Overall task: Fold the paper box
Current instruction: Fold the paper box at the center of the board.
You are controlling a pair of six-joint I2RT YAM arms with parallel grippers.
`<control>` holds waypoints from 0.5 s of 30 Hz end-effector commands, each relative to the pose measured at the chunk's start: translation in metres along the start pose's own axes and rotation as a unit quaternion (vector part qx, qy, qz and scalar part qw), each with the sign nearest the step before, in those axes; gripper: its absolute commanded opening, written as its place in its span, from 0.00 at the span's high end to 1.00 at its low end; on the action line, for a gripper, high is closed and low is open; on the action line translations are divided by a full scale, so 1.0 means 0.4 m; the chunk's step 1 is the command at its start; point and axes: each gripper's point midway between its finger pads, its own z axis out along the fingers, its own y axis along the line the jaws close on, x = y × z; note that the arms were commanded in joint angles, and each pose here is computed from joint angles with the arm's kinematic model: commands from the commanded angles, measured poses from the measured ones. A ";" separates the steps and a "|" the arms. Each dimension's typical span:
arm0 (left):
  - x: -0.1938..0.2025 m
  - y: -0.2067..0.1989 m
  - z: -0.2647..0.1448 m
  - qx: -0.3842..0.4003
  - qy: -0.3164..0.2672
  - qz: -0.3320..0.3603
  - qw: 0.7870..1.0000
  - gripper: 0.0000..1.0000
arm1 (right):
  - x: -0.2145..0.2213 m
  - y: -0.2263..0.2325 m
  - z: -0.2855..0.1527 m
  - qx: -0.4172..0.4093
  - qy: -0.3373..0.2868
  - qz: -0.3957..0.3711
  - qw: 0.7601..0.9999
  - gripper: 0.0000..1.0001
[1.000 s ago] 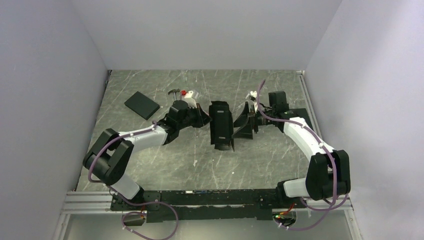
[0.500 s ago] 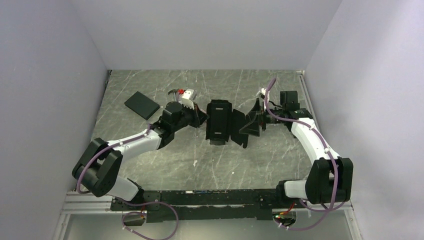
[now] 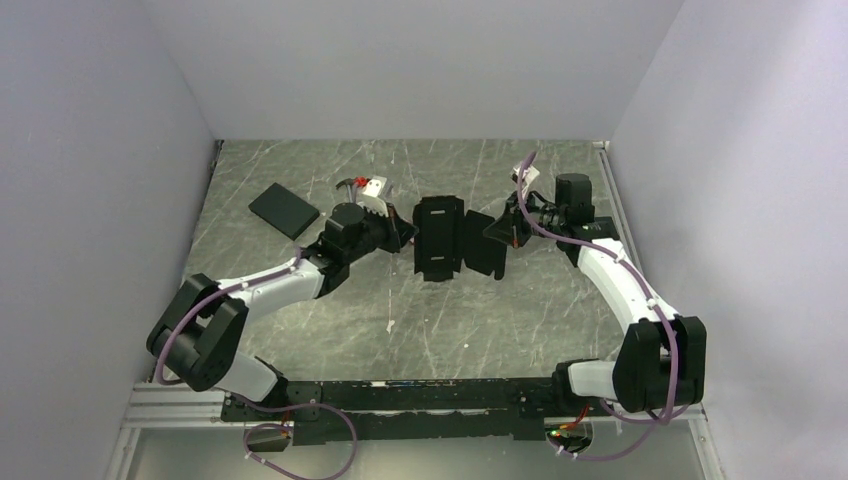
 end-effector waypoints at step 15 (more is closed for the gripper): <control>-0.066 -0.070 -0.003 0.099 -0.044 -0.062 0.992 0.61 | -0.057 -0.062 -0.036 0.096 -0.029 -0.056 0.993 1.00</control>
